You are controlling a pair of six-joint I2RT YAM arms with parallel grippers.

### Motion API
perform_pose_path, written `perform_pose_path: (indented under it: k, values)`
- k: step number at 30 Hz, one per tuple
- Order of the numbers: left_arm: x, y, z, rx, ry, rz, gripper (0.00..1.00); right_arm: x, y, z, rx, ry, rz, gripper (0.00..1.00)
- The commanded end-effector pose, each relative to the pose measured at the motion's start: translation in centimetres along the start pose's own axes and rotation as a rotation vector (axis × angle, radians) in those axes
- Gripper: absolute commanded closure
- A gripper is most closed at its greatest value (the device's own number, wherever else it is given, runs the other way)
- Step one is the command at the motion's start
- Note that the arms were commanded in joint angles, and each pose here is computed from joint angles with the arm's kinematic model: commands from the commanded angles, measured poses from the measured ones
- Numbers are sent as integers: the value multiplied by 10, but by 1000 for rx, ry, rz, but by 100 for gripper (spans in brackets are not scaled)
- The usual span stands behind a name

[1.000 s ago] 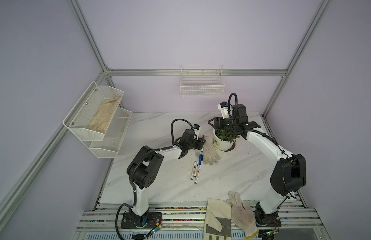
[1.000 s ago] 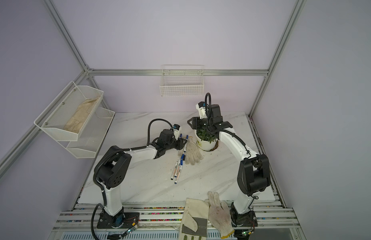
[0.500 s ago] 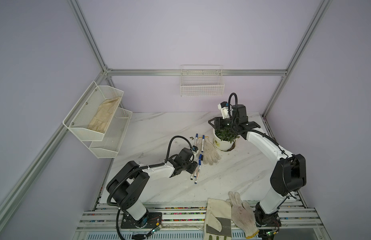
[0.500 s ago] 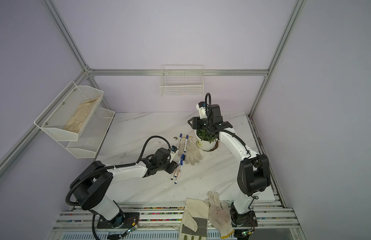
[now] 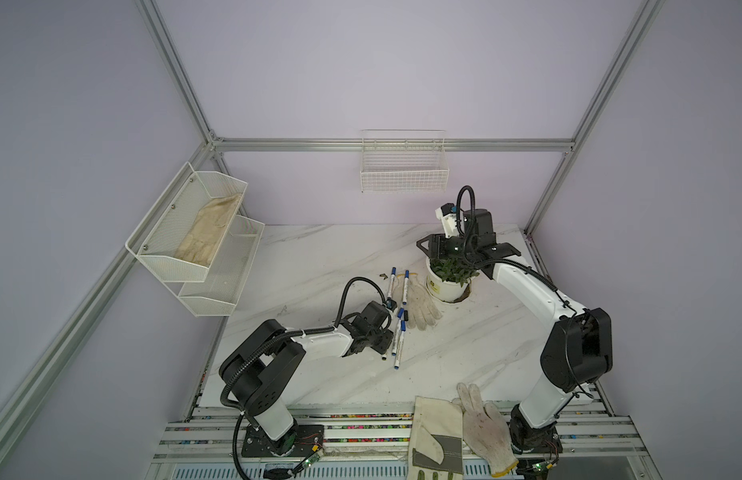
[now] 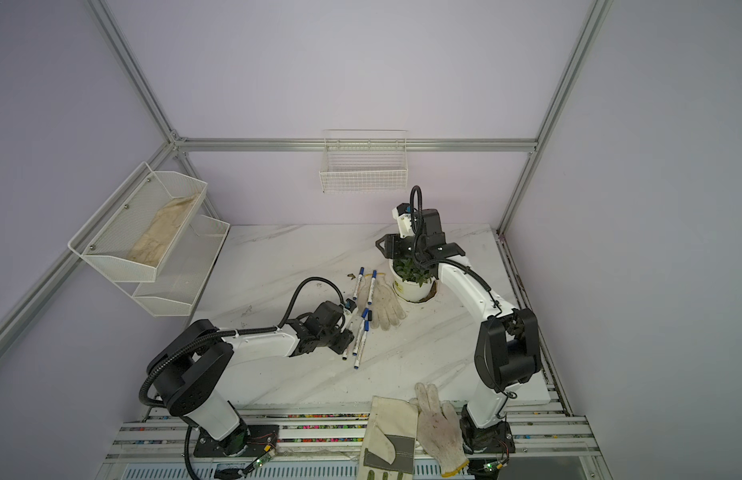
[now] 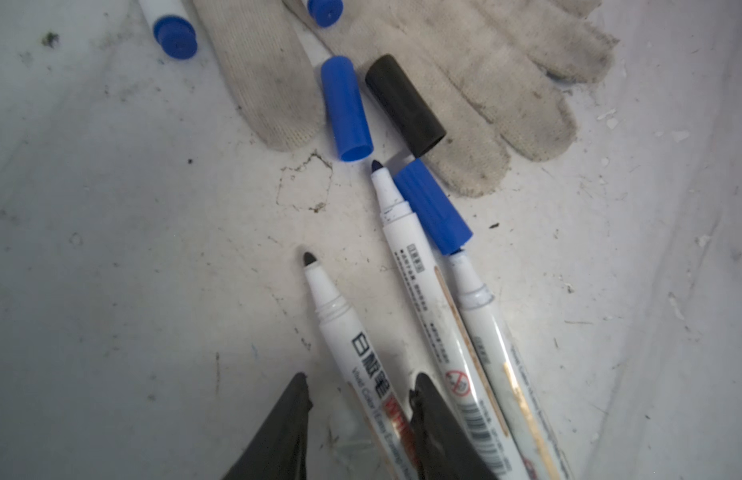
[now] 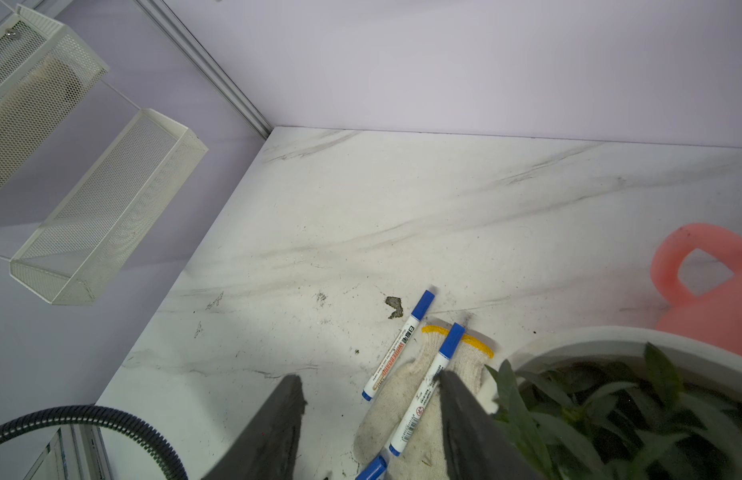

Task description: Insert the pens into the pen caps

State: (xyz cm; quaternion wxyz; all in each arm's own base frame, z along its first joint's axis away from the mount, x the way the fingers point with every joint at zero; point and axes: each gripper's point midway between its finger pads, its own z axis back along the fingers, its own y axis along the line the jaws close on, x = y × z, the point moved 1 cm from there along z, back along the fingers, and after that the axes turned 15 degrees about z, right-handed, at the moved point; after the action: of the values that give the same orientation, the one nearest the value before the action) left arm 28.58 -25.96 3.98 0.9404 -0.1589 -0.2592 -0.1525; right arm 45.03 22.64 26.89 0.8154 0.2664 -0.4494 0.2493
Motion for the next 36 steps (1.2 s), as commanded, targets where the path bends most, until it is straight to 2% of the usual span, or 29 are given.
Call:
perform_pose_path:
  k: [1,10,14,16,18,22,26,29,32,36]
  values:
    - [3,2,4,57,23,-13,67,1,2,6,-5,-6,18,45]
    - [-26,20,13,178,156,-33,81,3,1,7,-10,-12,14,45]
    - [-21,20,7,200,164,-4,89,2,0,6,-14,-11,10,45]
    - [-14,19,0,206,160,2,98,3,0,8,-19,-14,12,45]
    - [-3,17,-3,213,137,10,100,3,0,10,-27,-17,14,45]
    - [54,13,7,188,-36,114,100,1,2,12,-21,-15,12,45]
    - [131,1,39,-3,-339,227,100,-2,5,11,-1,-21,-2,45]
    - [176,-4,64,-131,-562,308,100,-6,19,6,100,-22,-11,45]
    - [203,-14,80,-219,-711,306,100,-12,37,-1,196,-8,-8,45]
    - [219,-26,90,-297,-774,301,100,-12,53,-7,260,-3,3,45]
